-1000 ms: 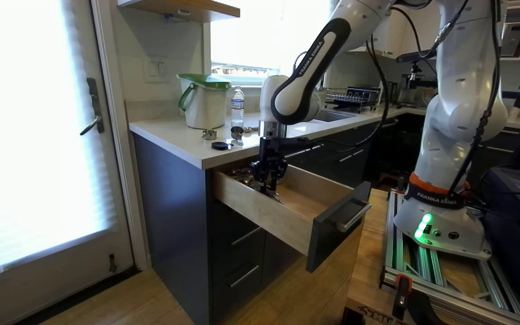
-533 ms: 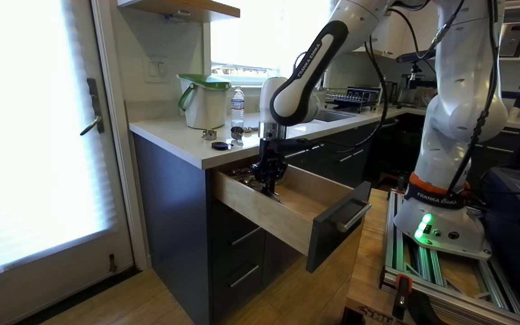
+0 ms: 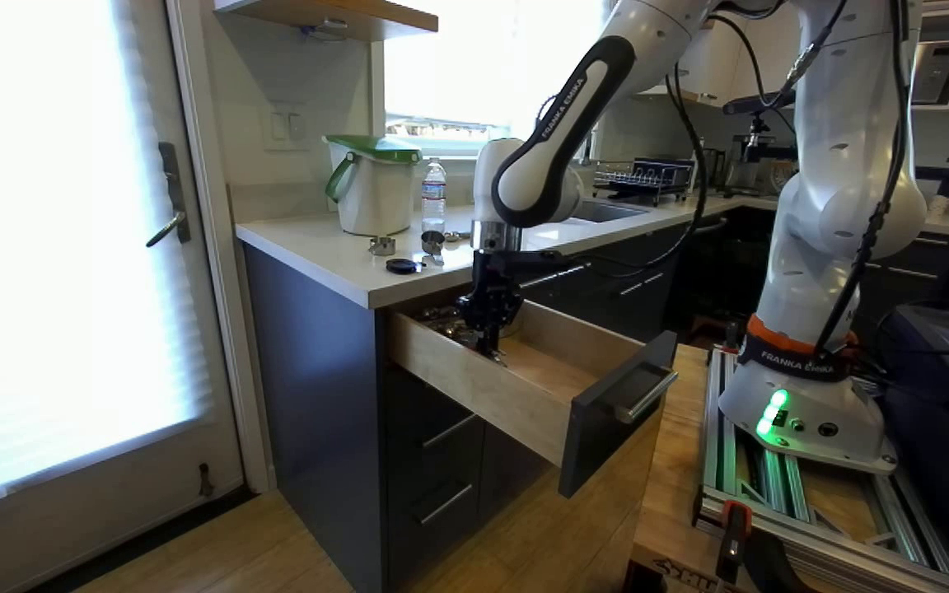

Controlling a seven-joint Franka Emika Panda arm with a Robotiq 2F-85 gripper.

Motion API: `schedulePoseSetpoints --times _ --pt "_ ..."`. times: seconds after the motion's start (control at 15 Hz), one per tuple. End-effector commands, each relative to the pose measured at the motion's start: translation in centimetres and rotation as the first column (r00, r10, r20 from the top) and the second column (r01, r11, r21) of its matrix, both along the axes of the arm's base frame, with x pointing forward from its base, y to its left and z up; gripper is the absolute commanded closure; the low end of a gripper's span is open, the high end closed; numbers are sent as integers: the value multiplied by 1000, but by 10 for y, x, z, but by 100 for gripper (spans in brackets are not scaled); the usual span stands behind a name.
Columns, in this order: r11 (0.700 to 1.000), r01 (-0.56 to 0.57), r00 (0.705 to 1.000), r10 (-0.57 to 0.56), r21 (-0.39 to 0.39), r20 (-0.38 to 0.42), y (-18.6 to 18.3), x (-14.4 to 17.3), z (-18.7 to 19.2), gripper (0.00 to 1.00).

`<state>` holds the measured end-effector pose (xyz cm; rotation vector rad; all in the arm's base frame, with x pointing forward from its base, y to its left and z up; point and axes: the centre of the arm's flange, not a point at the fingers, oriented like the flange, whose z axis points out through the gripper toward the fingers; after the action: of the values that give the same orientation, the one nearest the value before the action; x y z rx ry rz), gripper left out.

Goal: Transfer the scoop from the drawer to the counter

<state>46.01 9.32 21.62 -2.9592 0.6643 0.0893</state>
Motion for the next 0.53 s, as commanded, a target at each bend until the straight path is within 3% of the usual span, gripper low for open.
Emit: schedulePoseSetpoints --times 0.0,0.47 --pt "1000 3 999 -3 -20 35 2 -3 16 95" --pt "998 14 998 -10 -62 57 -6 -8 45 95"
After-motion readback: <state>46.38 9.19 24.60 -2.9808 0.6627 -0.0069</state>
